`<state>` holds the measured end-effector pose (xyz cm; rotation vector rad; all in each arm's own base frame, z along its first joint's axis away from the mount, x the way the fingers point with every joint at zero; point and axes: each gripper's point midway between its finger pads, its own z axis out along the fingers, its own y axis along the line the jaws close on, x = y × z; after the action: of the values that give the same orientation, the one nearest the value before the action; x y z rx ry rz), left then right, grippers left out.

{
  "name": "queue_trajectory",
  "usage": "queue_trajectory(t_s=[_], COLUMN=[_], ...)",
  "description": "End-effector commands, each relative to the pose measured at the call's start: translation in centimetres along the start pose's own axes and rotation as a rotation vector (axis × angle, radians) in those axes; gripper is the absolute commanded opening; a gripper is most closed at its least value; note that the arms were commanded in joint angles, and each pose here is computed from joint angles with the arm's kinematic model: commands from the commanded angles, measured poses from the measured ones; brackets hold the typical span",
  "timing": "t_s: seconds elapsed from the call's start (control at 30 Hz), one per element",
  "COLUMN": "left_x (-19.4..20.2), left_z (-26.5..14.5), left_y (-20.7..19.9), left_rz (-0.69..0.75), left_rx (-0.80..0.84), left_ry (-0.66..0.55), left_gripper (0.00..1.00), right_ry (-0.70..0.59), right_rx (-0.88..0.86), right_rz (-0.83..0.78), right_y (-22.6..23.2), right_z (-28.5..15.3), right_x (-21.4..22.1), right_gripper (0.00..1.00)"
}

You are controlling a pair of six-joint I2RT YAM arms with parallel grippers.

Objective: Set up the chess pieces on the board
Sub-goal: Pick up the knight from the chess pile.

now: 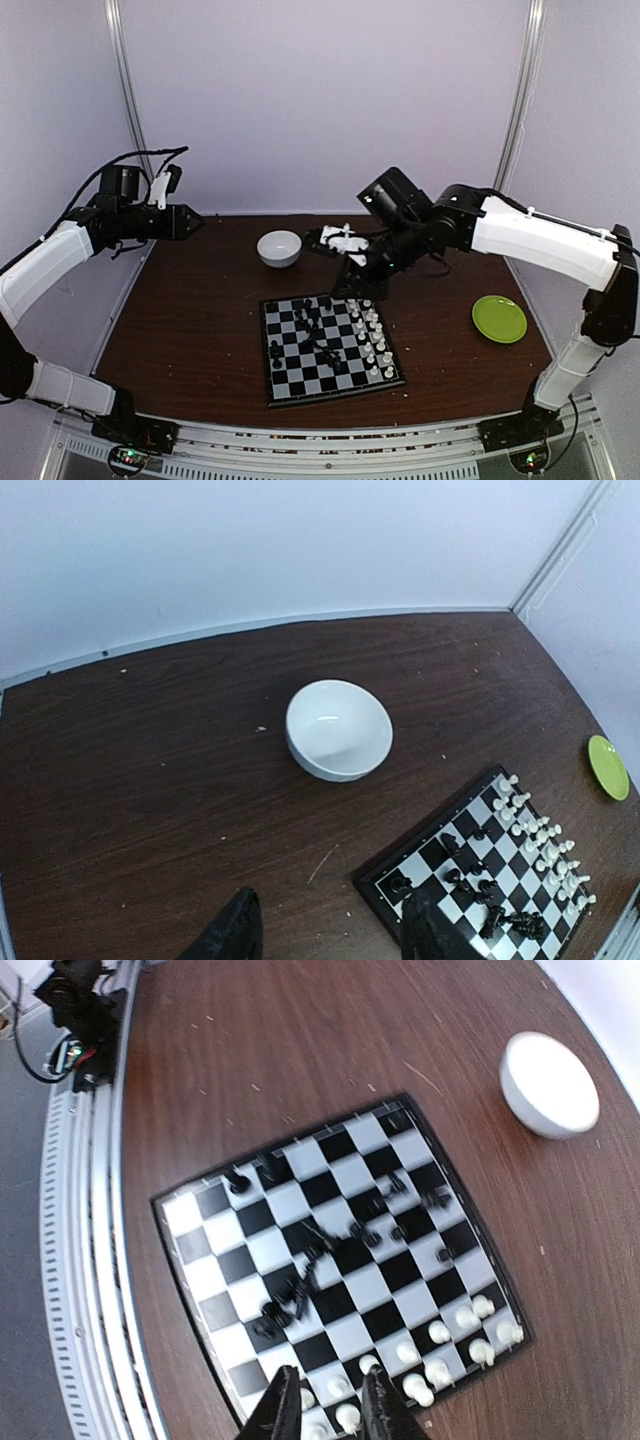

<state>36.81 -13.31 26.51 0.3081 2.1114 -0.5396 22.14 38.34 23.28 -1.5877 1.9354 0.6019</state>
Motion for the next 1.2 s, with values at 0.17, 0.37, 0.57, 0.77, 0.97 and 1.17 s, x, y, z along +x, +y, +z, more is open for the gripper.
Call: queue_trajectory(t_s=[0.17, 0.37, 0.57, 0.77, 0.97, 1.17], left_x=[4.3, 9.0, 10.1, 11.1, 13.2, 15.5], left_z=[3.3, 7.5, 11.8, 15.4, 17.2, 18.1], left_y=[-10.5, -13.5, -16.0, -16.6, -16.4, -16.1], left_rz=[0.254, 0.307, 0.318, 0.350, 0.343, 0.329], left_rx=[0.139, 0.092, 0.007, -0.071, -0.087, -0.087], left_ry=[0.165, 0.370, 0.484, 0.582, 0.664, 0.730], left_gripper=[0.44, 0.43, 0.44, 0.44, 0.45, 0.46], right_ry=[-0.165, -0.246, -0.256, -0.251, -0.244, -0.235], right_rx=[0.153, 0.240, 0.215, 0.196, 0.195, 0.183], right_rz=[0.258, 0.357, 0.342, 0.335, 0.333, 0.334], right_y=[-8.5, -12.1, -11.5, -11.1, -11.2, -11.1], right_z=[-5.2, -9.1, -9.2, -9.0, -8.9, -8.6], right_x=[9.7, 11.4, 11.3, 11.4, 11.5, 11.6], right_gripper=[0.24, 0.25, 0.26, 0.26, 0.27, 0.27])
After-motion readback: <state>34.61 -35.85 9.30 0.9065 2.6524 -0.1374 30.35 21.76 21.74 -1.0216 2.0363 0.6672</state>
